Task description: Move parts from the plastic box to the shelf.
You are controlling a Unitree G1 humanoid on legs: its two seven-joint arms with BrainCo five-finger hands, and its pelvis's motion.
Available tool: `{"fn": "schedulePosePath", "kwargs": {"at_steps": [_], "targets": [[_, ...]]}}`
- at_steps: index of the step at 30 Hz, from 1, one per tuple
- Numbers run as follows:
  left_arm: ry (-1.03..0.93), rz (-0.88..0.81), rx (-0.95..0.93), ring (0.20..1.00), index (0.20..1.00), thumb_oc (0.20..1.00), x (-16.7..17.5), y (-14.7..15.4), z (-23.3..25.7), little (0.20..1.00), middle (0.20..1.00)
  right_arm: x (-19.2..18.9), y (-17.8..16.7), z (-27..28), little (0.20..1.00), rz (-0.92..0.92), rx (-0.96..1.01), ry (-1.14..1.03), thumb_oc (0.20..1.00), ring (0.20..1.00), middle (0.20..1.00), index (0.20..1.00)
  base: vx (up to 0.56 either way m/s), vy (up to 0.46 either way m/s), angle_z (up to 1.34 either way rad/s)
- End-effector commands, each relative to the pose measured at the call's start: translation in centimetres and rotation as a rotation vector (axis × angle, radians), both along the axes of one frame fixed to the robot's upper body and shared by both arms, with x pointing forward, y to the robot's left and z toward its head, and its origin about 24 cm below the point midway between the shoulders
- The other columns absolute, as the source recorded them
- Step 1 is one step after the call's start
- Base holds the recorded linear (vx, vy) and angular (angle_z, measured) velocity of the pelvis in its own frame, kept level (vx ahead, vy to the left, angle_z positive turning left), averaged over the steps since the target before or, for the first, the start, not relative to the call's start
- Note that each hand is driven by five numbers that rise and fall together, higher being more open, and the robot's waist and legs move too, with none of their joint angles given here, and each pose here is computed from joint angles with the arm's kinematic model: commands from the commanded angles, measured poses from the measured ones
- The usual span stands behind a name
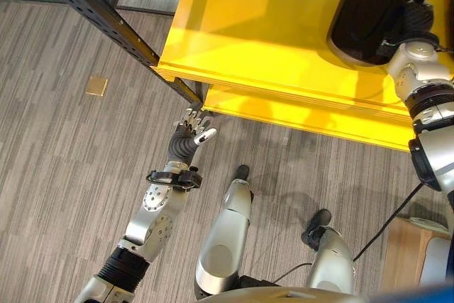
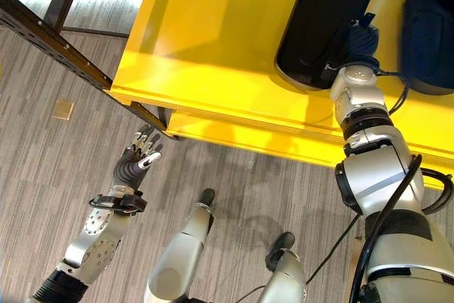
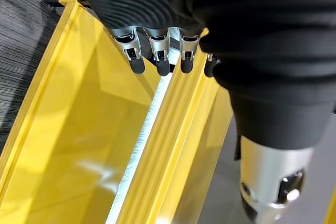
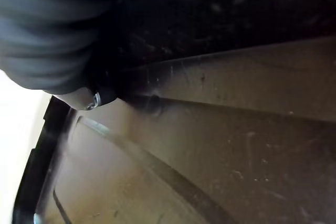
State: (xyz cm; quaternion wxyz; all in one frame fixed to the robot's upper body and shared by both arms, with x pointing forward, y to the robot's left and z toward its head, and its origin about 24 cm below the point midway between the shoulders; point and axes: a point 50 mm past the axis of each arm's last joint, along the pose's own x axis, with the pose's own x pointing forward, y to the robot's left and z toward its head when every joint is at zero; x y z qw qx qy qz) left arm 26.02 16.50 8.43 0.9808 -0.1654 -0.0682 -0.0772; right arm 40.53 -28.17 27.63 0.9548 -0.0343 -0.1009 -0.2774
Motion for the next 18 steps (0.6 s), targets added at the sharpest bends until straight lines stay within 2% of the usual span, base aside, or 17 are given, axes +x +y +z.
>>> {"fn": "schedulePosePath", "kwargs": {"at_steps": [1,18], "targets": [[-0.150,-0.003,0.000,1.000,1.000,1.000,-0.1,0.3,2.7,1.000,1.000,-1.1,0.7,6.8,0.200,0.015,-0.174,-0.174,0.200,0.200,0.200,0.200,-0.01,-0.011,0.15],[-0.190,0.018,-0.020,1.000,1.000,1.000,0.1,0.4,3.5,1.000,1.000,-1.8,0.2,9.0,0.200,-0.041,-0.371,-0.143,0.200,0.200,0.200,0.200,0.00,-0.004,0.05]]}}
